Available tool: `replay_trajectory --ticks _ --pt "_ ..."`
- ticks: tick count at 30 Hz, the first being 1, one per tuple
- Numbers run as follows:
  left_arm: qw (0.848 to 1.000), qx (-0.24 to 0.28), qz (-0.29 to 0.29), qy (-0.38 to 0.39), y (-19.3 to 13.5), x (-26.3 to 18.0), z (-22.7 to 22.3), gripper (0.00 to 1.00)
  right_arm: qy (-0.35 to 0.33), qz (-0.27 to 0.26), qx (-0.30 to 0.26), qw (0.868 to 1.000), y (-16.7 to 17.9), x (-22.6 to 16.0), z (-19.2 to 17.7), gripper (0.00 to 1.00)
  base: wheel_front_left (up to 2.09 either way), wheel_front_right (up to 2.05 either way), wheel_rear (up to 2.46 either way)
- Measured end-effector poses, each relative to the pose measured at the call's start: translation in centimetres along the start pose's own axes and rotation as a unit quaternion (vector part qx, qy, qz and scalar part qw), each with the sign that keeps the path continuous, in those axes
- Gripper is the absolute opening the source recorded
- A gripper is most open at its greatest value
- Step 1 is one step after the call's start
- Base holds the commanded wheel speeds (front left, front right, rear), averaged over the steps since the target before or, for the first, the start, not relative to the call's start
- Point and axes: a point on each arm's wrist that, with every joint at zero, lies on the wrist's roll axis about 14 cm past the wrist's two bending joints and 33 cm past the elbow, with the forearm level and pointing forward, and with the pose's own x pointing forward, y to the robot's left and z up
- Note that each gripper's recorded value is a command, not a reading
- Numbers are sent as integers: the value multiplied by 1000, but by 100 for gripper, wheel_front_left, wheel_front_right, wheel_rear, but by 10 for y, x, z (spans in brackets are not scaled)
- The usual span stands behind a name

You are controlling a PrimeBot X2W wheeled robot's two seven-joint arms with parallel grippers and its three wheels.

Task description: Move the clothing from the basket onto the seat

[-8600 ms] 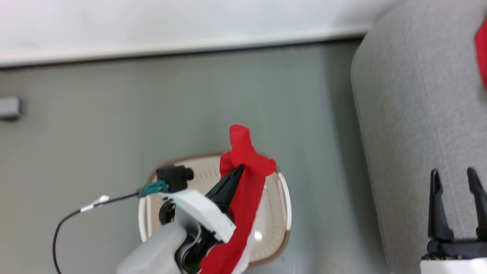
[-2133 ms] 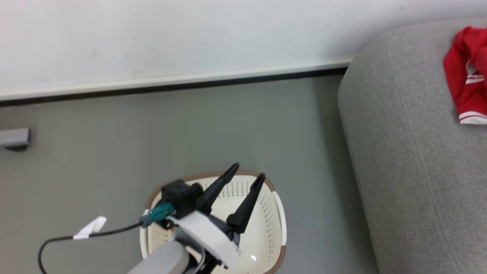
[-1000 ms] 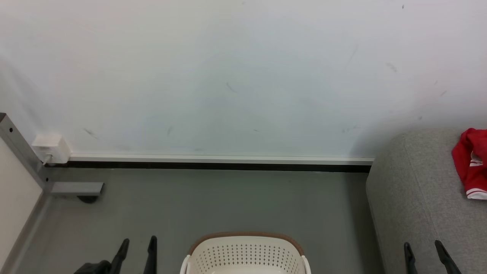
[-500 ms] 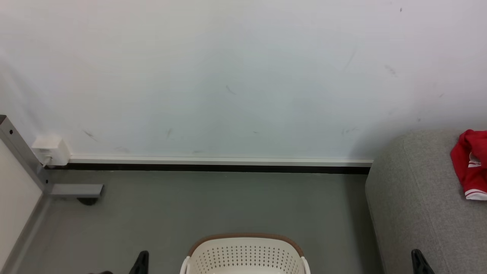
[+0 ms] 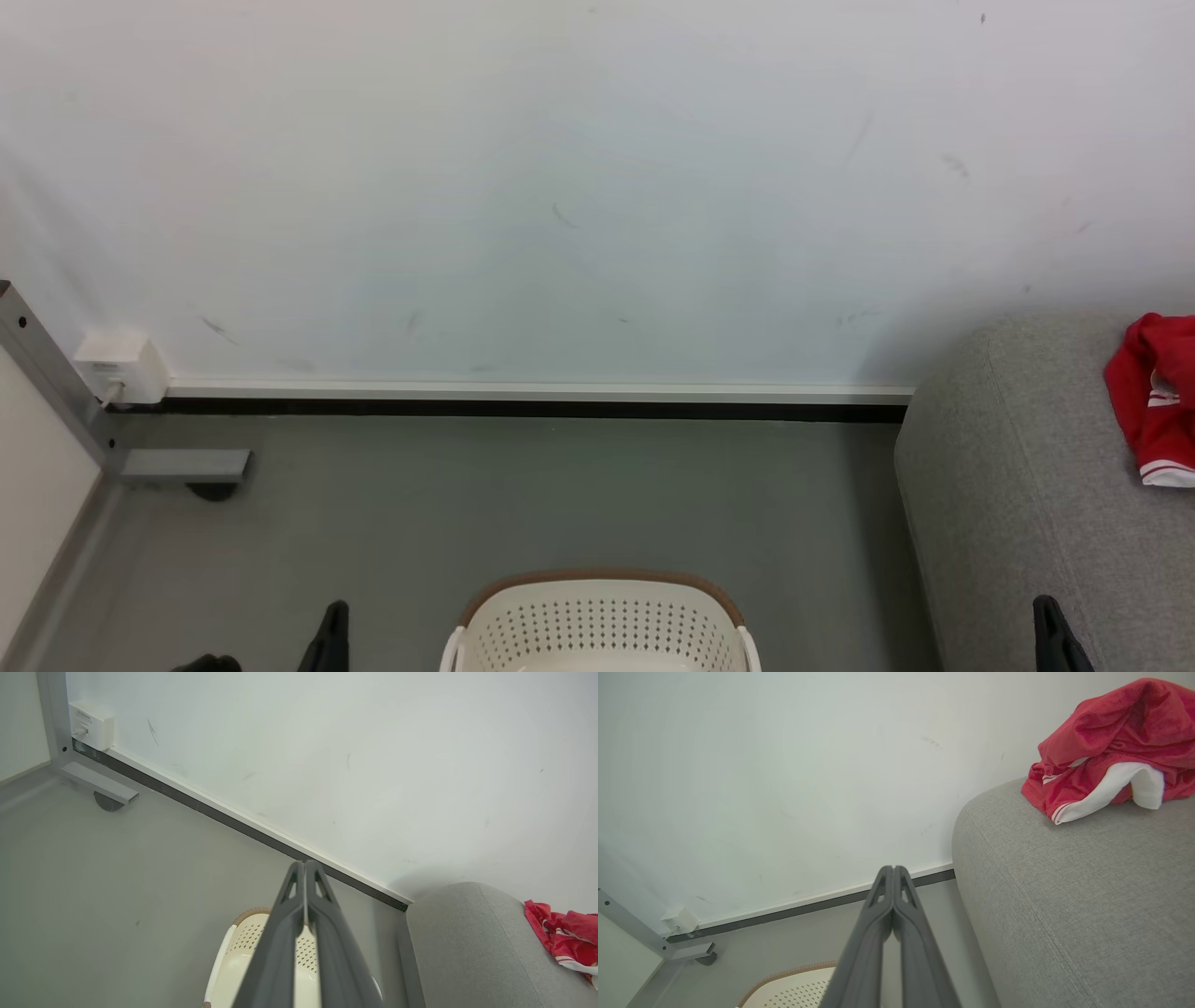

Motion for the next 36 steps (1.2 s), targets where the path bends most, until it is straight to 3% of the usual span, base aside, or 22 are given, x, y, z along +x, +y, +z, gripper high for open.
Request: replay_trajectory --ticks 16,36 --pt "993 -122 8 -3 0 9 10 0 0 -18 126 992 -6 10 5 0 0 0 0" --pt "970 -243 2 -4 -4 17 20 0 -5 -18 256 967 -4 23 15 0 0 0 0"
